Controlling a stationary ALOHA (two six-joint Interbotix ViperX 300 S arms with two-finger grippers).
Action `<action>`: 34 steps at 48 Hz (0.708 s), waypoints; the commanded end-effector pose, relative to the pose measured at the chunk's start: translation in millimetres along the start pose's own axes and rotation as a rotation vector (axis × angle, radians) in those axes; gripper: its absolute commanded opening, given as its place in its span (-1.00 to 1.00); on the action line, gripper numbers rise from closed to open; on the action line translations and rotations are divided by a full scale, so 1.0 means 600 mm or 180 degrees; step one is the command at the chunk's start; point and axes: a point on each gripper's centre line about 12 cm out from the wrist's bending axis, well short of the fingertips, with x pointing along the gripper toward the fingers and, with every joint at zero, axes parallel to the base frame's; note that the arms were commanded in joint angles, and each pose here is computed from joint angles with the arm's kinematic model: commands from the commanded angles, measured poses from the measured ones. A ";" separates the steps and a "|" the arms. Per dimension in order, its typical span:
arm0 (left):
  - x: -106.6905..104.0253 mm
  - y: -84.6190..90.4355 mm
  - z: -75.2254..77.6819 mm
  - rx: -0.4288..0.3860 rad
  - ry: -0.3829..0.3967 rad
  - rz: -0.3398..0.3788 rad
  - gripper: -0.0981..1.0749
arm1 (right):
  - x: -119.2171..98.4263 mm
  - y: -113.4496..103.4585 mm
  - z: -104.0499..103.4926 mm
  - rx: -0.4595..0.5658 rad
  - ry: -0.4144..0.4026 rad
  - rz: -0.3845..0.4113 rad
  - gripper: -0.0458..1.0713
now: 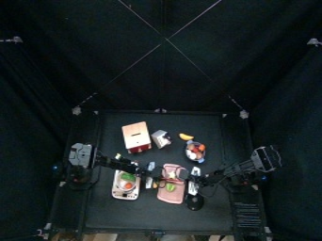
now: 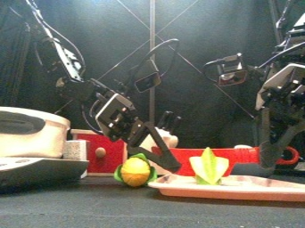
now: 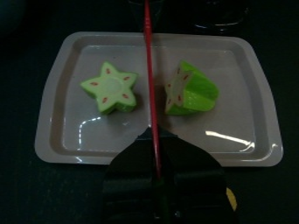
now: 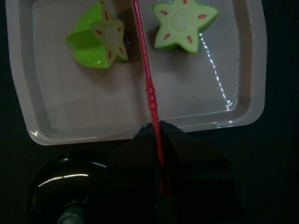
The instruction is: Cut starfruit
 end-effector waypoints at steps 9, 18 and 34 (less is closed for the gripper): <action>-0.006 0.022 0.029 -0.0017 -0.0149 0.0087 -0.22 | -0.021 -0.007 0.022 0.0068 -0.0141 -0.0019 -0.30; -0.024 0.019 0.049 0.0015 -0.0240 0.0087 -0.22 | -0.045 -0.002 0.040 0.0095 -0.0309 0.0068 -0.30; -0.029 0.015 0.060 0.0046 -0.0296 0.0069 -0.23 | -0.052 -0.003 0.044 0.0027 -0.0375 0.0069 -0.30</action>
